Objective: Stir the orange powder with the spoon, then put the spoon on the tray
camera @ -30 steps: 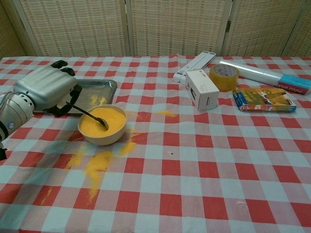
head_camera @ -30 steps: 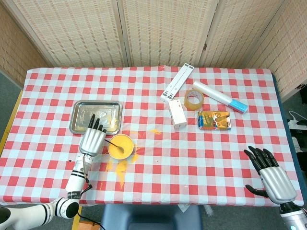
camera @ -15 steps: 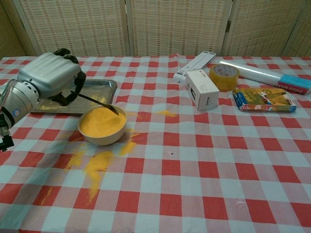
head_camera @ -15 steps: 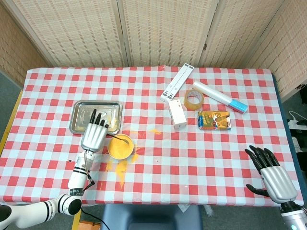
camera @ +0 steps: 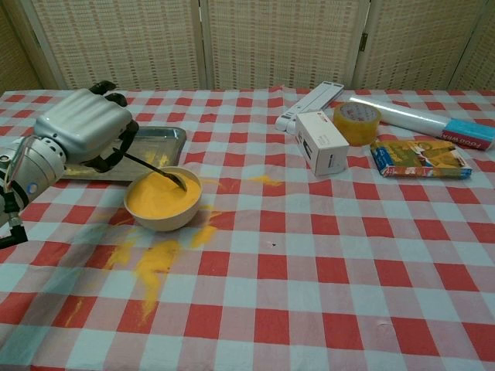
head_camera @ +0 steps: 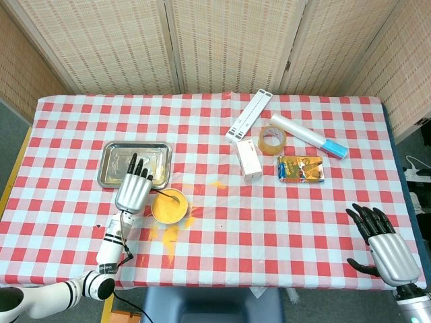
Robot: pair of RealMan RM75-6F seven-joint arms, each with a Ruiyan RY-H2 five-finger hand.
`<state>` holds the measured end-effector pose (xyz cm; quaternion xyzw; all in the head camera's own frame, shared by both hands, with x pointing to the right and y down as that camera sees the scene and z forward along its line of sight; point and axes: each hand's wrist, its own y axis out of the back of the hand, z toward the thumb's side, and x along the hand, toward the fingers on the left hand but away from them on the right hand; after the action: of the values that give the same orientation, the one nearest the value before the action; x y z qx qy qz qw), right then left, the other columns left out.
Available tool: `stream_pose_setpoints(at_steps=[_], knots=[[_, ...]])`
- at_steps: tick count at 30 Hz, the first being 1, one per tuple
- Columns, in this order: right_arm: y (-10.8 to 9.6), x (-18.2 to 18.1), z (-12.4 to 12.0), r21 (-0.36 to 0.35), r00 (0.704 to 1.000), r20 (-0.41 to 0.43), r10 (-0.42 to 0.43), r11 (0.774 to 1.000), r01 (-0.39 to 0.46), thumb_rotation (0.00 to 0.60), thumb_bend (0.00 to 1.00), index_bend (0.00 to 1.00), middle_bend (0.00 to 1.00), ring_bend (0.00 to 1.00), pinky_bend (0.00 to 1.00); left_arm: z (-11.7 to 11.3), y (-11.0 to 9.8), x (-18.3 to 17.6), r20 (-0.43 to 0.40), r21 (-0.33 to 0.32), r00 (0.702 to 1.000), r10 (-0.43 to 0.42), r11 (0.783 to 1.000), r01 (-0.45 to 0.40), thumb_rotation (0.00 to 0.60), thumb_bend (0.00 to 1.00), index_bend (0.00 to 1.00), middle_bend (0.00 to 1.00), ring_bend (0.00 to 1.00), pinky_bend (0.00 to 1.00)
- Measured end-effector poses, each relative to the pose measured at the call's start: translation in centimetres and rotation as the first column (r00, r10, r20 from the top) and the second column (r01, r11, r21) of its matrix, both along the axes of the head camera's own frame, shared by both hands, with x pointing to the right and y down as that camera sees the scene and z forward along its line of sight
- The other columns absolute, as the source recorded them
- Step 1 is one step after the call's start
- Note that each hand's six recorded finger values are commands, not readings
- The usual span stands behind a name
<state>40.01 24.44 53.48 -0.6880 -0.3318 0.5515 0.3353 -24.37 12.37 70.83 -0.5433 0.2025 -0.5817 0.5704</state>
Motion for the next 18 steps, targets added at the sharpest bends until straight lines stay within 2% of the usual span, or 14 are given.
stream_pose_setpoints(at_steps=[14, 18], knots=[[0.3, -0.5, -0.1, -0.001, 1.000, 0.007, -0.019, 1.000, 0.019, 0.600, 0.05, 0.00, 0.00, 0.00, 0.00, -1.0, 2.0, -1.1, -0.002, -0.059, 1.000, 0.002, 0.998, -0.002, 0.600, 0.83, 0.83, 0.40, 0.13, 0.00], [0.4, -0.6, -0.1, -0.001, 1.000, 0.012, -0.024, 1.000, 0.024, 0.600, 0.05, 0.00, 0.00, 0.00, 0.00, -1.6, 2.4, -1.6, -0.001, -0.058, 1.000, 0.001, 0.998, -0.001, 0.600, 0.83, 0.83, 0.40, 0.13, 0.00]])
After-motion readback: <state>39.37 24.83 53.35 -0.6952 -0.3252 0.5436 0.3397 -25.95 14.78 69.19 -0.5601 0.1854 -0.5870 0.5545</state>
